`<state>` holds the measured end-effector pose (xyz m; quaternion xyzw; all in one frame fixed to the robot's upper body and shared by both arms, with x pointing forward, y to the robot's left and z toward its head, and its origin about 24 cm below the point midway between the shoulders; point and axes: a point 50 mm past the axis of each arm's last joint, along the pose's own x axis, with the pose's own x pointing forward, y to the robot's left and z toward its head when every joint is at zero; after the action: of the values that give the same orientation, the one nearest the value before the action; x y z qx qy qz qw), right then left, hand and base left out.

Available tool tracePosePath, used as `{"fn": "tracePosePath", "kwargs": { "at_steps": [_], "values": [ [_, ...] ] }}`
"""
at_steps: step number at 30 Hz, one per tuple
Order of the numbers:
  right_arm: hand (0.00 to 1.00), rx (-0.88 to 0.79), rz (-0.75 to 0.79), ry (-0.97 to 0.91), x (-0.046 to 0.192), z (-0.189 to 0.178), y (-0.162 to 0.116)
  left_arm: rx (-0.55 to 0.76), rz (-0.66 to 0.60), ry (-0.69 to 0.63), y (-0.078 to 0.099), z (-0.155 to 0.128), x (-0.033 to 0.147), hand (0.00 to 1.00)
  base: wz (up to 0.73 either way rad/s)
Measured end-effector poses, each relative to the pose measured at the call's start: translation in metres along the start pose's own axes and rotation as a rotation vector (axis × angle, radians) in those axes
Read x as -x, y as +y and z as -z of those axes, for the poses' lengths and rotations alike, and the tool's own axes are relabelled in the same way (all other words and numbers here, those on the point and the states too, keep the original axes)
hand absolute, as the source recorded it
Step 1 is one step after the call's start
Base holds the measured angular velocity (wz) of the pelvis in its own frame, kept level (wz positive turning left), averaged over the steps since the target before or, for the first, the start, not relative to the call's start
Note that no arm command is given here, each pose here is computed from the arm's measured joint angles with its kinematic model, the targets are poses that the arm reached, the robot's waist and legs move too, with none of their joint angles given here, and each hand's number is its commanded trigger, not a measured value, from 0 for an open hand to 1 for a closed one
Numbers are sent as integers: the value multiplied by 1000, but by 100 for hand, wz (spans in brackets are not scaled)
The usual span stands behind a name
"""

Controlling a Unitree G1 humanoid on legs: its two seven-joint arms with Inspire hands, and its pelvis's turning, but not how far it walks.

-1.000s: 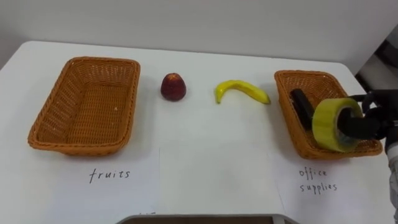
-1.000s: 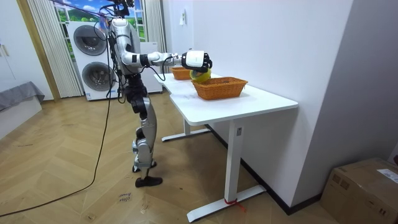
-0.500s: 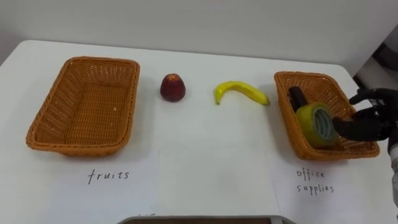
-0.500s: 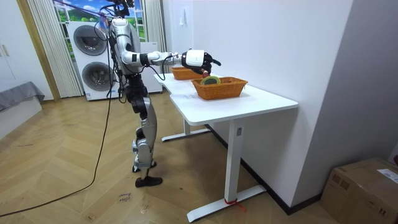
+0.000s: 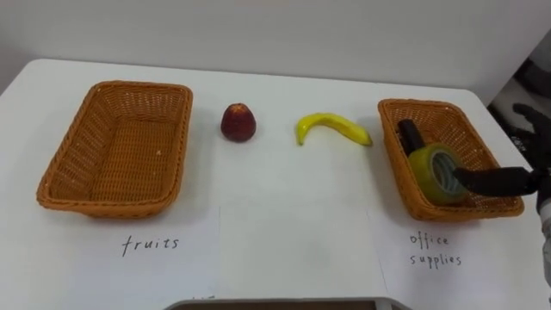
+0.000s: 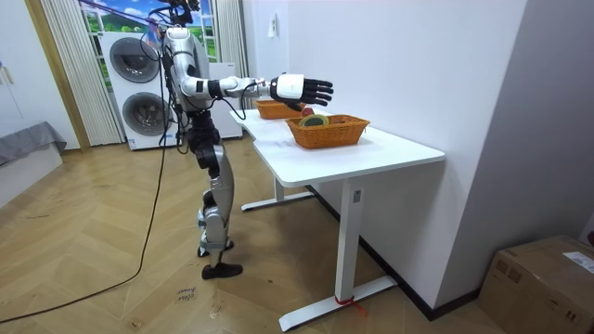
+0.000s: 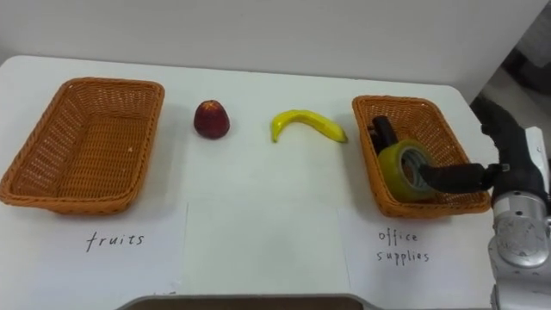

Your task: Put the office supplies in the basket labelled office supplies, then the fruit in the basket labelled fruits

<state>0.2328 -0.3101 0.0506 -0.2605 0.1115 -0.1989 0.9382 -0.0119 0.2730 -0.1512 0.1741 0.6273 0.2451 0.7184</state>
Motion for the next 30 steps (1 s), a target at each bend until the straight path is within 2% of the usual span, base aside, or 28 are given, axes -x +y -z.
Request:
{"fn": "tracePosePath", "kwargs": {
  "at_steps": [11, 22, 30],
  "values": [
    [0, 2, -25, -25, 0, -6, 0, 2, 20, 0, -1, 0, 0, 0, -1],
    [0, 26, 36, -248, -8, -63, -20, 22, 42, 10, 1, 2, -1, 0, 0],
    [0, 21, 23, -290, -10, -76, -14, 18, 20, 15, 2, 3, -1, 0, 7]
  ]
}}
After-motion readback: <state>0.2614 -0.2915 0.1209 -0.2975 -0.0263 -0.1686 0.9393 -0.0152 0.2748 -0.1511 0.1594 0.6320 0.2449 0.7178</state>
